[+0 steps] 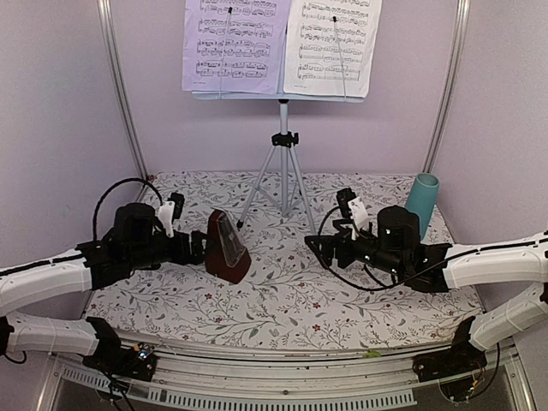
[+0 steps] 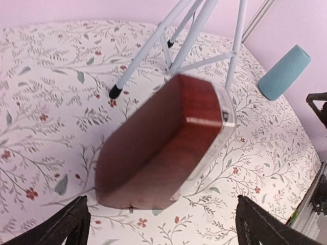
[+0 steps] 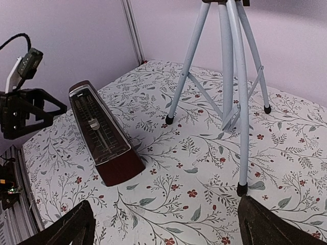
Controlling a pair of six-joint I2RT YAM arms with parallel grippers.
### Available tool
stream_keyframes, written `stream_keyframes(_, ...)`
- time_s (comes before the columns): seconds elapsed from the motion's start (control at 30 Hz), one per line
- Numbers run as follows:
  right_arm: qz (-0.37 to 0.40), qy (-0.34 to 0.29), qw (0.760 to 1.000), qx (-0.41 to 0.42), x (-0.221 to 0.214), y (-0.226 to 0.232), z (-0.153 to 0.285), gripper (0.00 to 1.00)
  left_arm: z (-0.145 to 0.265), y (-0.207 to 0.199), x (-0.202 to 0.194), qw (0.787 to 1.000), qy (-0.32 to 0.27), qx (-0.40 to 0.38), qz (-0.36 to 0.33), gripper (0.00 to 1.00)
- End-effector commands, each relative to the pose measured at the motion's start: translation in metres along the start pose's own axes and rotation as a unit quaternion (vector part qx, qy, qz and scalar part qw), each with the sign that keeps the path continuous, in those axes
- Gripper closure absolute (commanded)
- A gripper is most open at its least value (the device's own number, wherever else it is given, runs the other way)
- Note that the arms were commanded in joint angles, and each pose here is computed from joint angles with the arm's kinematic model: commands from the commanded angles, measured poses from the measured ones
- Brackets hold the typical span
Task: Set up the instrument practice props
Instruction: Adjust the metronome at the center of the board.
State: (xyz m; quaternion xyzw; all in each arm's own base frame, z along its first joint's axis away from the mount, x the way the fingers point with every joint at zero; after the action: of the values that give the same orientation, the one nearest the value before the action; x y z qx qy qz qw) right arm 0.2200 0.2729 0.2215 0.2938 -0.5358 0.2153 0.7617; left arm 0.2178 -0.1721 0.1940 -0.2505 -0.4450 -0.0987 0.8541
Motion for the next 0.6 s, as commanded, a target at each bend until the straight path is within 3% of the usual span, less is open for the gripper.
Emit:
stream_keyframes(0.0,0.019,-0.033,0.999,0.032,0.01,0.009,0.006,0.01,0.007,0.006,0.024,0.996,0.003,-0.039,-0.083,0.01)
stream_keyframes(0.23,0.025,-0.035,0.999,0.033,0.013,0.01,0.005,0.01,-0.002,-0.024,0.025,0.999,-0.014,-0.002,-0.048,0.01)
stream_keyframes(0.57,0.026,-0.035,0.999,0.032,0.013,0.01,0.006,0.01,-0.031,-0.022,0.039,0.996,-0.042,0.066,-0.038,0.01)
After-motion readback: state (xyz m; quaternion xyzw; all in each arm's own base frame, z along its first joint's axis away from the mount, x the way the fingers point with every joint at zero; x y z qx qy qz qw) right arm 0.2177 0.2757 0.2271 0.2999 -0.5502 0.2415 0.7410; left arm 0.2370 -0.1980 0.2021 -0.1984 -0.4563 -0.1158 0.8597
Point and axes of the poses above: each gripper's point midway between its finger pads, its own z axis back along the fingers, its own y axis along the line the jaws close on, x = y × z, the point moved 7 cm from there along z, back along the fingers, and after that the axes turned 2 degrees about -z, right-handed, at the moved point
